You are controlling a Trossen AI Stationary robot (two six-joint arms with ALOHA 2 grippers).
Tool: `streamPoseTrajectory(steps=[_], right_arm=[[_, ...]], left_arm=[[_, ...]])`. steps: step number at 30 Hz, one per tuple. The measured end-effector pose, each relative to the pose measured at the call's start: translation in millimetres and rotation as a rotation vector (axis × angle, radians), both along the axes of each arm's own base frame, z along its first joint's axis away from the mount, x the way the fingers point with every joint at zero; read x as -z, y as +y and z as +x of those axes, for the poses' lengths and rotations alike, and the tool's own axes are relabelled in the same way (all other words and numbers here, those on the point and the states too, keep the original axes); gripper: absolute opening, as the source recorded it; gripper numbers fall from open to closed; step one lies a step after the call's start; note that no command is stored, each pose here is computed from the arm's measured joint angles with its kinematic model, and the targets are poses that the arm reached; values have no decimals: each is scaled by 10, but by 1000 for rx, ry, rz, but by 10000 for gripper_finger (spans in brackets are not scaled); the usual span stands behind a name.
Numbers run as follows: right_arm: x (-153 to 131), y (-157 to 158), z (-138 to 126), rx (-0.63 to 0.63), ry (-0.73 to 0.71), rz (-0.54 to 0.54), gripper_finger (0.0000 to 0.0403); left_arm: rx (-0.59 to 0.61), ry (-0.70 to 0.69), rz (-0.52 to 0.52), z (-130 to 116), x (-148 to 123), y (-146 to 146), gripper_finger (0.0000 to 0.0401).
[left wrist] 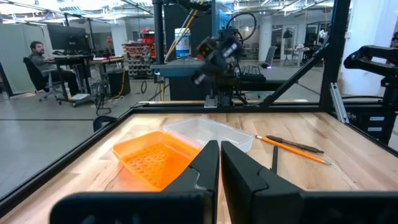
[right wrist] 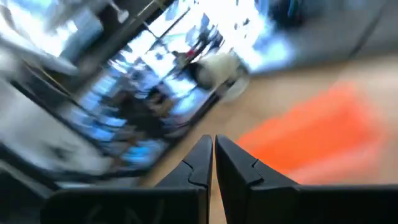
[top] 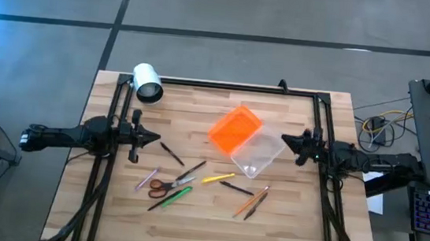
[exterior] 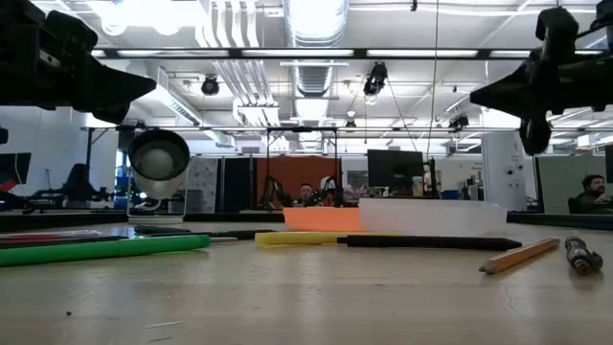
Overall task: Pick & place school supplies into a supply box
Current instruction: Put the orange pencil into the orange supply box
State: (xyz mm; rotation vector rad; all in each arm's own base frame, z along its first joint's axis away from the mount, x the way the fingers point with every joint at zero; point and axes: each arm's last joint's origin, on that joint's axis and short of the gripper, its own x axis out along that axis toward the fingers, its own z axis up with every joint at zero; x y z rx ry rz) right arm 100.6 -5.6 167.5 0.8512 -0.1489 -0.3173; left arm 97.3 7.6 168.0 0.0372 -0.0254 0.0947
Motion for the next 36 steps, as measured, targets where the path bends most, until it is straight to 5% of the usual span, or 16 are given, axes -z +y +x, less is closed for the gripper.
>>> streamPoseTrajectory(steps=[7, 14, 18, 24, 26, 29, 31, 33, 36], right_arm=[[9, 106, 131, -335, -19, 260, 13], [-86, 125, 351, -340, 64, 257, 13], [-205, 165, 511, -369, 91, 441, 13], [-227, 301, 728, -400, 457, 671, 13], [-298, 406, 805, -421, 579, 686, 13], [-353, 570, 890, -433, 738, 675, 13], [-387, 670, 963, -448, 799, 663, 13], [-413, 765, 1038, -483, 832, 658, 13], [-368, 865, 1134, -523, 900, 668, 13]], left_arm=[[0, 0, 0, 0, -1, 0, 2], [0, 0, 0, 0, 0, 0, 2], [0, -16, -13, -1, -14, 0, 2], [2, -28, -71, -1, -21, 0, 2], [16, -52, -245, -1, -30, -2, 2], [101, -130, -885, -2, -71, -15, 2], [103, -152, -1204, -2, -65, -10, 2], [74, -178, -1336, 3, -58, 1, 2], [65, -186, -1364, 4, -57, 4, 2]])
